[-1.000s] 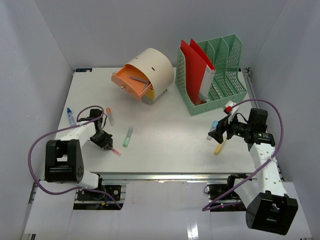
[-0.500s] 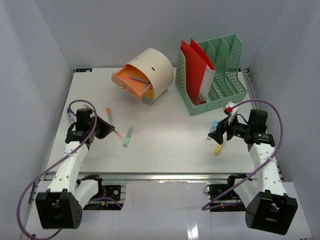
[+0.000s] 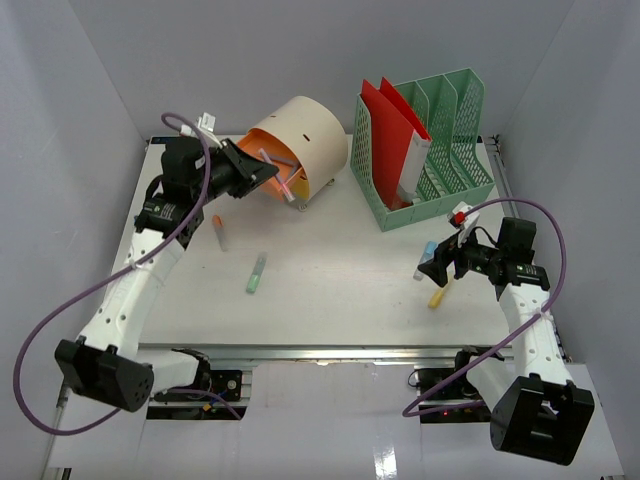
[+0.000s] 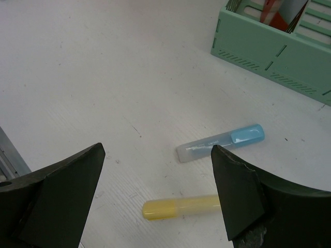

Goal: Organize the desk

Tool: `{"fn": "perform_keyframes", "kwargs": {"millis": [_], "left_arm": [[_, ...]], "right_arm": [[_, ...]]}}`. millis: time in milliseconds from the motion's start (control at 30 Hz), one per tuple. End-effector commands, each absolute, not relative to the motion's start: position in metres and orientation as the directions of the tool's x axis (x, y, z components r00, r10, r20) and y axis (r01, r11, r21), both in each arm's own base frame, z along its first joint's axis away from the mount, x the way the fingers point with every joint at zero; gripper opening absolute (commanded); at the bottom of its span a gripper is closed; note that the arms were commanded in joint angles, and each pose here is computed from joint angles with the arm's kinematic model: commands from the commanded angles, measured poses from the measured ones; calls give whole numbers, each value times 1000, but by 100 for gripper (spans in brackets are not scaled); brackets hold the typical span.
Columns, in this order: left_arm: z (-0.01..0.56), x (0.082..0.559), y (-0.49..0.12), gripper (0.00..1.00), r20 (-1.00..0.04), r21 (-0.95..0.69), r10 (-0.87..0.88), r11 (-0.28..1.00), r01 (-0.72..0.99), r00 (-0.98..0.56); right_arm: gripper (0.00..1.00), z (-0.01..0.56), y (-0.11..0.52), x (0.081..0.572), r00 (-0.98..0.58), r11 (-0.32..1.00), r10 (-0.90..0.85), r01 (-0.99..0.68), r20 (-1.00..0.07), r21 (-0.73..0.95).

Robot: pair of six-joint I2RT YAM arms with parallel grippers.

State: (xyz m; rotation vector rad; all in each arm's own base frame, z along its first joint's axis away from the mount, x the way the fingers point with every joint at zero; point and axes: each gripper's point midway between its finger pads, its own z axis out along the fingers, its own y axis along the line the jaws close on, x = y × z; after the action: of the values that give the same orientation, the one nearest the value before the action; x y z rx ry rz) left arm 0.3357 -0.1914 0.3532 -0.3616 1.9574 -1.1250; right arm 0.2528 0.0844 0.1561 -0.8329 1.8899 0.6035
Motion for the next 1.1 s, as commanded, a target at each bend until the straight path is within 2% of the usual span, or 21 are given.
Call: {"fn": "perform_keyframes", "kwargs": {"millis": [0, 300, 533, 667, 800, 900, 1000, 1067], "left_arm": [[365, 385, -193, 0, -525, -806, -632, 585, 95, -570], [329, 470, -178, 0, -529, -744, -656, 663, -78, -539], [306, 495, -163, 1, -525, -714, -654, 686, -136, -545], [294, 496, -161, 12, -527, -692, -635, 706, -148, -565], [287, 497, -163, 35, -528, -682, -614, 718, -138, -587], [288, 498, -163, 45, -532, -680, -607, 722, -130, -590], [297, 501, -161, 53, -551, -679, -600, 727, -106, -580], [312, 502, -161, 54, -568, -685, -598, 724, -77, -566]], "right_arm": [[90, 156, 82, 257, -305, 652, -285, -756, -909, 49], [90, 157, 82, 257, -301, 652, -283, -757, -911, 48], [90, 158, 83, 256, -297, 647, -279, -761, -913, 50], [90, 159, 83, 256, -295, 647, -278, -761, -914, 48], [90, 159, 83, 256, -296, 646, -278, -761, -914, 50], [90, 159, 83, 256, -297, 648, -280, -760, -913, 48], [90, 158, 83, 256, -295, 646, -283, -762, -913, 46], [90, 158, 84, 255, -287, 639, -286, -768, -914, 41]]}}
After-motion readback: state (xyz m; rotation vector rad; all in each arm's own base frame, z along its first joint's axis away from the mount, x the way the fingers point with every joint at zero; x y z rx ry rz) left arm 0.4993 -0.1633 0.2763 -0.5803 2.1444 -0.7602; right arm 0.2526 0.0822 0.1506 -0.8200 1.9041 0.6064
